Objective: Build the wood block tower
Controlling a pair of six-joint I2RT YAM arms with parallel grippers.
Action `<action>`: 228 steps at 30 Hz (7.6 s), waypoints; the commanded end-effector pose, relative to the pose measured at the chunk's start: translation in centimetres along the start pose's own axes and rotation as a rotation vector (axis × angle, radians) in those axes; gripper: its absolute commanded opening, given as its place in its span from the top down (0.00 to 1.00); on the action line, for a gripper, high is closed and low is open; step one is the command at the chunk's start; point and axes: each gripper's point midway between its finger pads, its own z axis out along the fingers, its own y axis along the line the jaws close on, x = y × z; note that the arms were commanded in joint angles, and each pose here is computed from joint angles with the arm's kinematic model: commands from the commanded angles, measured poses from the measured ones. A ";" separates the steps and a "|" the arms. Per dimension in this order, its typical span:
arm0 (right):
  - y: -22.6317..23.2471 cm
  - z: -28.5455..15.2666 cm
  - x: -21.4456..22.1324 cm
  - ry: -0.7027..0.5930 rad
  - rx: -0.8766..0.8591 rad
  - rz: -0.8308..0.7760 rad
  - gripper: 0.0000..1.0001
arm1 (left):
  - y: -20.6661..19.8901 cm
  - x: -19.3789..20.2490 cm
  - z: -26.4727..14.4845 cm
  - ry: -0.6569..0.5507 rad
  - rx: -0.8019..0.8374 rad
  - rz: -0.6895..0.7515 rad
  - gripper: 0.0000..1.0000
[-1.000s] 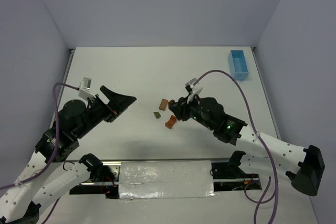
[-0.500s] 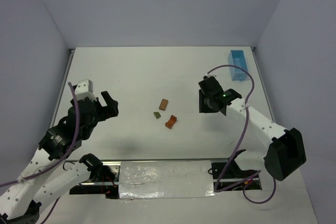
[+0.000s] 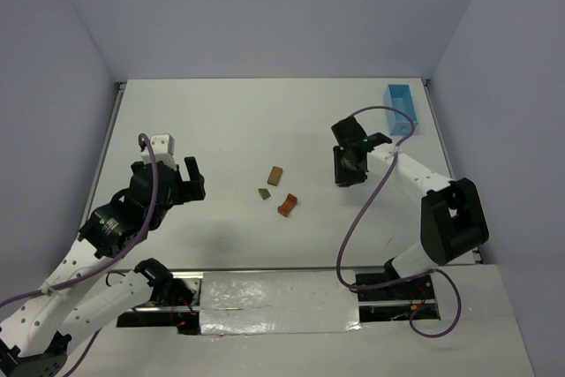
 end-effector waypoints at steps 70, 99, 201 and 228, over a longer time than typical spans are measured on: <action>-0.8 3.5 -1.6 0.060 -0.017 -0.105 0.77 | -2.3 0.3 0.8 0.036 0.101 0.066 0.01; -0.4 3.8 -2.5 0.084 -0.024 -0.169 0.77 | -2.9 0.4 0.7 0.038 0.135 0.076 0.01; -0.6 4.9 -3.1 0.107 0.003 -0.192 0.63 | -3.6 0.8 1.0 0.058 0.173 0.097 0.01; -0.2 4.8 -2.7 0.116 -0.025 -0.209 0.54 | -3.7 1.0 1.0 0.065 0.177 0.102 0.00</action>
